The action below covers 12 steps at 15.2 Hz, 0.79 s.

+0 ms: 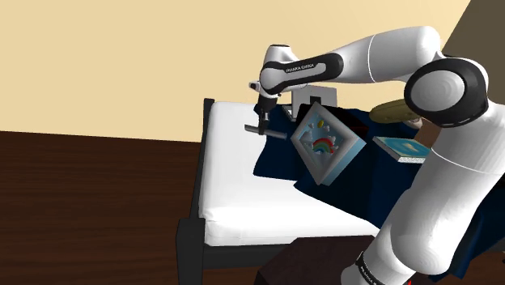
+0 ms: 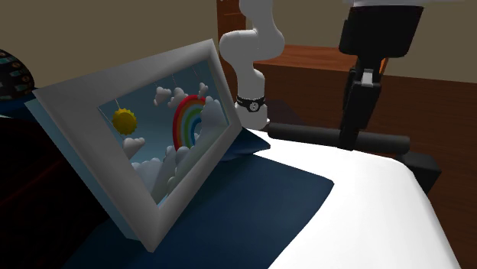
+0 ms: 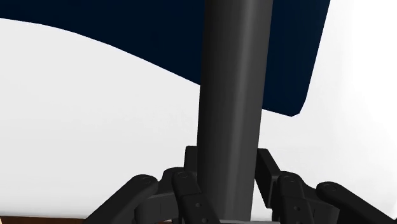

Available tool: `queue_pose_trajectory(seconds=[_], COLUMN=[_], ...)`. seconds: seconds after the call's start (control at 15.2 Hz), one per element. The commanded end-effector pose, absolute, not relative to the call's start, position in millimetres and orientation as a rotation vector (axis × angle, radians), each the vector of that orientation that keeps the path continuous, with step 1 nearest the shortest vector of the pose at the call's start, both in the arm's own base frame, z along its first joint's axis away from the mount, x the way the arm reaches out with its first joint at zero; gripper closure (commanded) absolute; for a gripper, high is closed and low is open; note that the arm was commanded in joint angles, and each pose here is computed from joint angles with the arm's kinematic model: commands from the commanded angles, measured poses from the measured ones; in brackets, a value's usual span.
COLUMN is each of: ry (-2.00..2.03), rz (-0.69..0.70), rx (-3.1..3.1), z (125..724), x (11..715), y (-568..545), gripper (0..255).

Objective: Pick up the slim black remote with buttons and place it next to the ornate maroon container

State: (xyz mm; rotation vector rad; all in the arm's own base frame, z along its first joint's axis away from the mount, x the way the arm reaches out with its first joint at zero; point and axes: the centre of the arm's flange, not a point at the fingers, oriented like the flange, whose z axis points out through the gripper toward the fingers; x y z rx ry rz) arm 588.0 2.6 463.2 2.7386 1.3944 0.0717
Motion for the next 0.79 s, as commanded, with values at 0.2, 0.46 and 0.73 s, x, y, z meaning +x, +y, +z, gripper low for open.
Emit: queue_pose_trajectory(seconds=[0.2,0.46,0.73], ry=[1.395,1.395,1.395], rz=[0.071,0.071,0.071], rx=[2.739,2.739,2.739], z=[488.9,510.0,531.2], x=[587.8,587.8,587.8], y=[2.0,2.0,2.0], gripper=[255,255,255])
